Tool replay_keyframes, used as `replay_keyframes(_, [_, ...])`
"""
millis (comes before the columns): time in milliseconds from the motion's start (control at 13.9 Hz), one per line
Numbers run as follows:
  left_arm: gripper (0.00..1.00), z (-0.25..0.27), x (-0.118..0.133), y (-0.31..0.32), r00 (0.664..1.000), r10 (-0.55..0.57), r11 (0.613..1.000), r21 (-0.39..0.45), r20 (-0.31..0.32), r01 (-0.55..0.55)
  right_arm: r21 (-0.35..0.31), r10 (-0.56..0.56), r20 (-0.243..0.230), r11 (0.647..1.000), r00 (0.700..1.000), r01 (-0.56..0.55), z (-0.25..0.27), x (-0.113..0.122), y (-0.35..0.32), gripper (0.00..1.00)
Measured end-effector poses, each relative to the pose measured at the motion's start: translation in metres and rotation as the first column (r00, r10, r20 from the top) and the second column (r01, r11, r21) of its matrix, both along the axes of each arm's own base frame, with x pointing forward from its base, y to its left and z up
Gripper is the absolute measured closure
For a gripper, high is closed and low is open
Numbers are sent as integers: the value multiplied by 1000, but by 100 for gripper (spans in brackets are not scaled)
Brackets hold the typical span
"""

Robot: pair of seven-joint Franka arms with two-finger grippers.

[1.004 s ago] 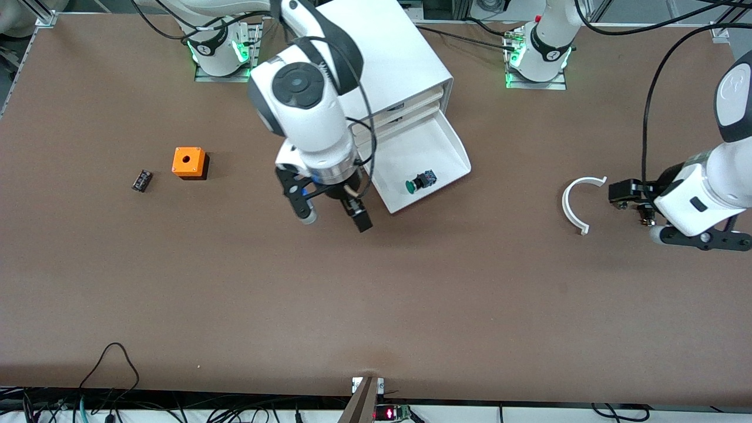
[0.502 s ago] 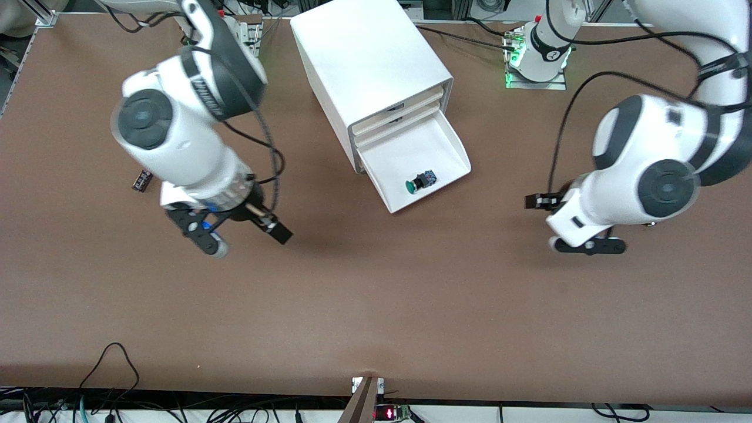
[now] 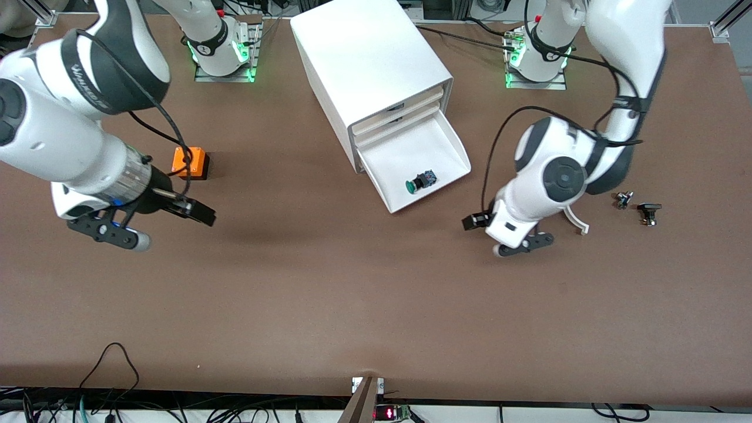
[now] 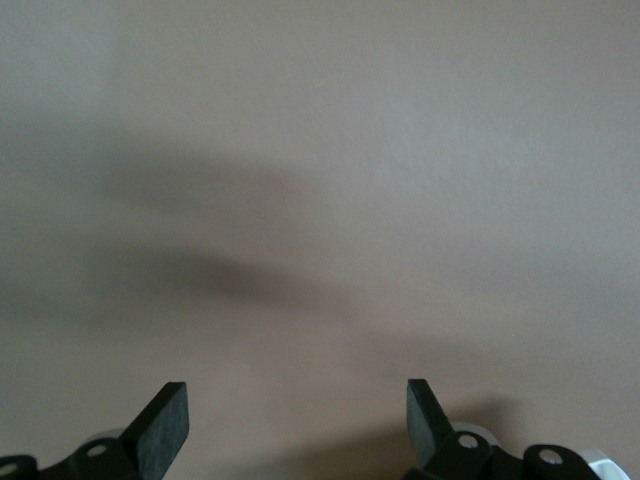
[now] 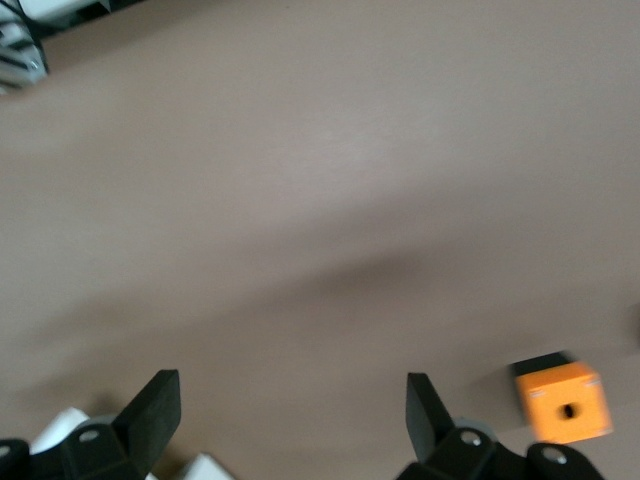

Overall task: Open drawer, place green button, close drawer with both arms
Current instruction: 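Withdraw the right gripper while the left gripper moves to the drawer front, then push the drawer shut with the left gripper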

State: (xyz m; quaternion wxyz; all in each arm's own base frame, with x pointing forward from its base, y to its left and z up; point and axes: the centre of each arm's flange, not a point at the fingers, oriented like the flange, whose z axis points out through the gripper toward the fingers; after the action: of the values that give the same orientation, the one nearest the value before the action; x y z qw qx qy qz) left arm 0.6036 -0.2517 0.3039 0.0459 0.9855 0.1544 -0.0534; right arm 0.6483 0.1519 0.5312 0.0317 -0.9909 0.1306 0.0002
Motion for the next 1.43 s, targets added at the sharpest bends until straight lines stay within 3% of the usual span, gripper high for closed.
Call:
replay_keyframes(287, [4,-32,-30,-40,997,64,998,24,-43,-63,-72,147,-4,987,989,-147,11,-32,-27,0])
replay_keyframes(502, [4,-62,-43,-53,996,88,996,11,-25,-88,-92,206,0,975,979,-205,21,-50,-47,0])
replay_keyframes(1148, [4,-92,-99,-100,993,51,999,9,-104,-51,-114,254,48,962,966,-247,57,-81,-80,0])
replay_keyframes(1435, [4,-97,-126,-120,987,31,999,-2,-157,-32,-115,258,45,961,965,-251,59,-88,-82,0])
